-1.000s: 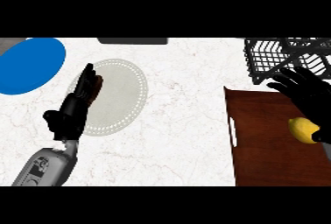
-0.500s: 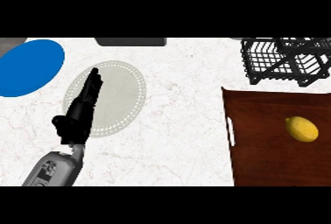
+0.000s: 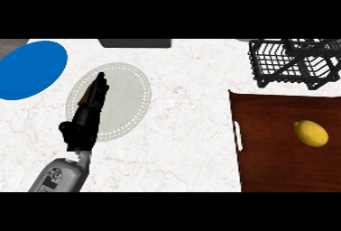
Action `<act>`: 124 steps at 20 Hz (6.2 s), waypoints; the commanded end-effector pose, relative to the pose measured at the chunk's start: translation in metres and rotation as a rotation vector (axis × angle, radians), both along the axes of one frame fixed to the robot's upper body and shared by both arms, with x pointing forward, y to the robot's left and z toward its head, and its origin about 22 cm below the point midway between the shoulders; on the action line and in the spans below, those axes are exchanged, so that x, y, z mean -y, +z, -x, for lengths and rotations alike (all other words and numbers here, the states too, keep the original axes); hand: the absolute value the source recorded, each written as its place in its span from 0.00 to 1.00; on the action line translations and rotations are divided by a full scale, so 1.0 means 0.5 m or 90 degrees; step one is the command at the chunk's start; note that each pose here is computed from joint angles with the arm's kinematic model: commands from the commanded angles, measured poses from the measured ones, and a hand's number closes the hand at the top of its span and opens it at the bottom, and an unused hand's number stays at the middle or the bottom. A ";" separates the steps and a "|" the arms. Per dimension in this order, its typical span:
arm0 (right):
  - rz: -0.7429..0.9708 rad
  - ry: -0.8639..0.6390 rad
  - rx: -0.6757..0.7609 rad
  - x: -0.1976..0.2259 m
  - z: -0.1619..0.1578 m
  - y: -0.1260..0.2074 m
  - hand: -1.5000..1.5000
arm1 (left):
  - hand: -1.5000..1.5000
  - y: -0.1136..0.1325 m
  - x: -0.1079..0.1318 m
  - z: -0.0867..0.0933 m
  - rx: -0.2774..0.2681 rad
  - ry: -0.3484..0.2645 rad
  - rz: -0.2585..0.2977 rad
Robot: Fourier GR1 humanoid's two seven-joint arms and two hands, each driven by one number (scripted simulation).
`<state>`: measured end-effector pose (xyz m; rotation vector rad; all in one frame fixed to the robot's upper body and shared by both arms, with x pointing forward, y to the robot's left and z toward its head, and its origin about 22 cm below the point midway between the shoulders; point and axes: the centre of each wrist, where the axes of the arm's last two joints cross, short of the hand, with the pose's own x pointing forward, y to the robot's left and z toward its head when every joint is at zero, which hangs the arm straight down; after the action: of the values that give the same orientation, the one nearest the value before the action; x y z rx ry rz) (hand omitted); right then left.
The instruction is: Pick the lemon from the tray and place it in the tiered basket
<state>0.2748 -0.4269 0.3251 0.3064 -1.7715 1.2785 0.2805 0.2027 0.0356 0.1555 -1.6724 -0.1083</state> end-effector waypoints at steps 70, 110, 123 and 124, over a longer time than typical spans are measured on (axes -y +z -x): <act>0.419 0.092 0.201 0.056 0.008 -0.328 0.00 | 0.50 0.000 0.006 -0.008 0.002 -0.013 -0.001; 0.359 0.097 0.162 -0.018 -0.117 -0.546 1.00 | 0.50 -0.018 0.017 0.020 -0.005 0.012 -0.009; 0.693 -0.358 0.064 -0.083 -0.140 -0.600 1.00 | 0.50 -0.016 0.002 0.017 -0.010 0.027 -0.015; 0.690 -0.375 0.057 -0.138 -0.150 -0.624 1.00 | 0.50 -0.023 0.011 0.022 -0.010 0.017 -0.023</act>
<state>0.3452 -0.3808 0.0300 -0.6564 -1.1153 1.7139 0.2700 0.1976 0.0263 0.1966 -1.6574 -0.1103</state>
